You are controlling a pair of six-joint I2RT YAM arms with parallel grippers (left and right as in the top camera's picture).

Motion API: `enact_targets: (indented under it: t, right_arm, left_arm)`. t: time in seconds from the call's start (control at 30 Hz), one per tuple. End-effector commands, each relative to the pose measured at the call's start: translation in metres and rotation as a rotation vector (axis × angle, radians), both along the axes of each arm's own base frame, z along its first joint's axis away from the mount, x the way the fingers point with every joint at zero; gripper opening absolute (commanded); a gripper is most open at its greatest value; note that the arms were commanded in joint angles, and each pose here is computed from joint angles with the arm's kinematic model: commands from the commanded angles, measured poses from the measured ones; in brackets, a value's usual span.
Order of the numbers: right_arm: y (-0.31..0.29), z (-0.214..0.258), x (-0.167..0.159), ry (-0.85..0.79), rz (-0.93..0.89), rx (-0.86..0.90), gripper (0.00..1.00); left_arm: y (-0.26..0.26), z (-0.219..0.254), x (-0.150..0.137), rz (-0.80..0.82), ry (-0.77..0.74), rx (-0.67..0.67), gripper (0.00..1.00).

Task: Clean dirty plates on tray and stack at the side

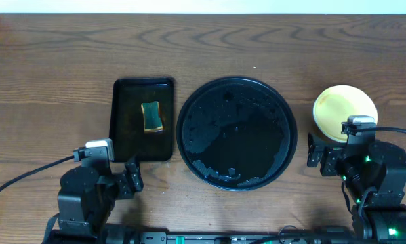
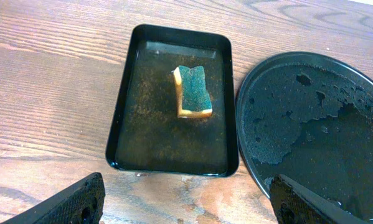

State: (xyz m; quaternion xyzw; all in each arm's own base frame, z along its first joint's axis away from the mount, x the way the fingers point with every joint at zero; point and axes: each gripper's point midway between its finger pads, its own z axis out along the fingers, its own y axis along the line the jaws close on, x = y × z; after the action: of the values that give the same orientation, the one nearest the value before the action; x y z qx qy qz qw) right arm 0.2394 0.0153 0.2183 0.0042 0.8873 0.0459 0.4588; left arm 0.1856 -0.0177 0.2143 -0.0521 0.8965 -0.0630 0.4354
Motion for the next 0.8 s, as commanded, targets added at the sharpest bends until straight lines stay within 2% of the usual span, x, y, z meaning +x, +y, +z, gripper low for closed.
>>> enact_targets:
  t: [0.0, 0.6, 0.77]
  right_arm:
    - [-0.001, -0.006, -0.002, 0.02, -0.016, 0.004, 0.99]
    - [-0.002, -0.038, -0.029, 0.189, -0.016, -0.002, 0.99]
    - [-0.005, -0.035, -0.034, 0.159, -0.014, -0.031, 0.99]
  left_arm:
    - [-0.002, -0.003, -0.001, -0.02, 0.01, 0.006, 0.85]
    - [-0.002, -0.004, -0.002, -0.019, 0.014, 0.006, 0.85]
    - [-0.002, -0.004, -0.002, -0.019, 0.014, 0.006, 0.85]
